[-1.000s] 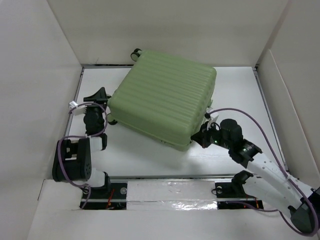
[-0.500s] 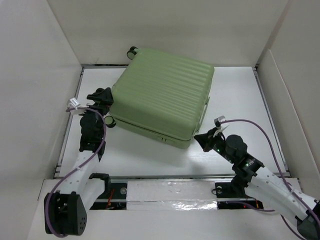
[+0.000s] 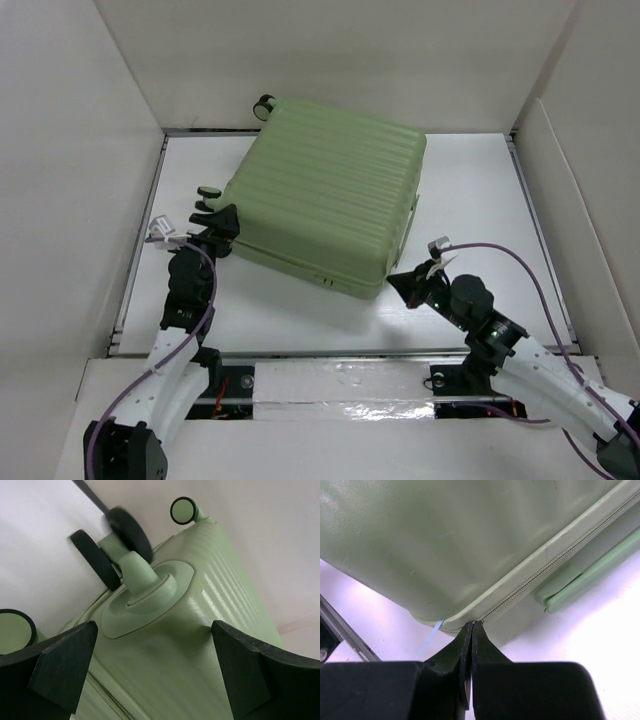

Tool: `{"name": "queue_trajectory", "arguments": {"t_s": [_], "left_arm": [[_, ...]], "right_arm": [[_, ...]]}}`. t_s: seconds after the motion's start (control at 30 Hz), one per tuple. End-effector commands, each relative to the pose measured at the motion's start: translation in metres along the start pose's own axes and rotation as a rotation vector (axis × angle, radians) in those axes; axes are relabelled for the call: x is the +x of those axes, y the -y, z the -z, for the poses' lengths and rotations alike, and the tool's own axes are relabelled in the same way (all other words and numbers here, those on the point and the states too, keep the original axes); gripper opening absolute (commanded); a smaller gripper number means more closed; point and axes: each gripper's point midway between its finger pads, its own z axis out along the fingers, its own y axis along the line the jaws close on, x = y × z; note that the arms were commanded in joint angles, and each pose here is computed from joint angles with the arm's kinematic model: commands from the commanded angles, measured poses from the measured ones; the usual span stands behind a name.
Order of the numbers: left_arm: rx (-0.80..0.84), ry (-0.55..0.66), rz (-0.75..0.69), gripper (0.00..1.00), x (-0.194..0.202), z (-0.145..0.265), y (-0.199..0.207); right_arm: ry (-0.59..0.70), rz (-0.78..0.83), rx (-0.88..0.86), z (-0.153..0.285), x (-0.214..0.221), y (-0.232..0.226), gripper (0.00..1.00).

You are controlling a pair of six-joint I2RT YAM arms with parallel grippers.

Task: Pack the luggage

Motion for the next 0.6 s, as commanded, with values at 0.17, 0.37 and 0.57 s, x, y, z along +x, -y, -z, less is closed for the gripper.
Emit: {"name": "queue_trajectory", "arguments": {"t_s": [0.17,0.37,0.57], "left_arm": [[0.164,0.036,-0.077,0.45,-0.023,0.018,0.056],[0.380,0.099,-0.074,0.02,-0.062,0.049,0.122],[0.470,-0.193,-0.137,0.00,0.005,0.056,0.115]], "right_arm": [[-0.153,-0.024,-0.076,0.015,0.043,-0.013,0.00],[-0.075,-0.029,-0.077,0.012,0.021,-0.017,0.00],[-0.091,-0.027,-0.068,0.009,0.020,-0.017,0.00]]}}
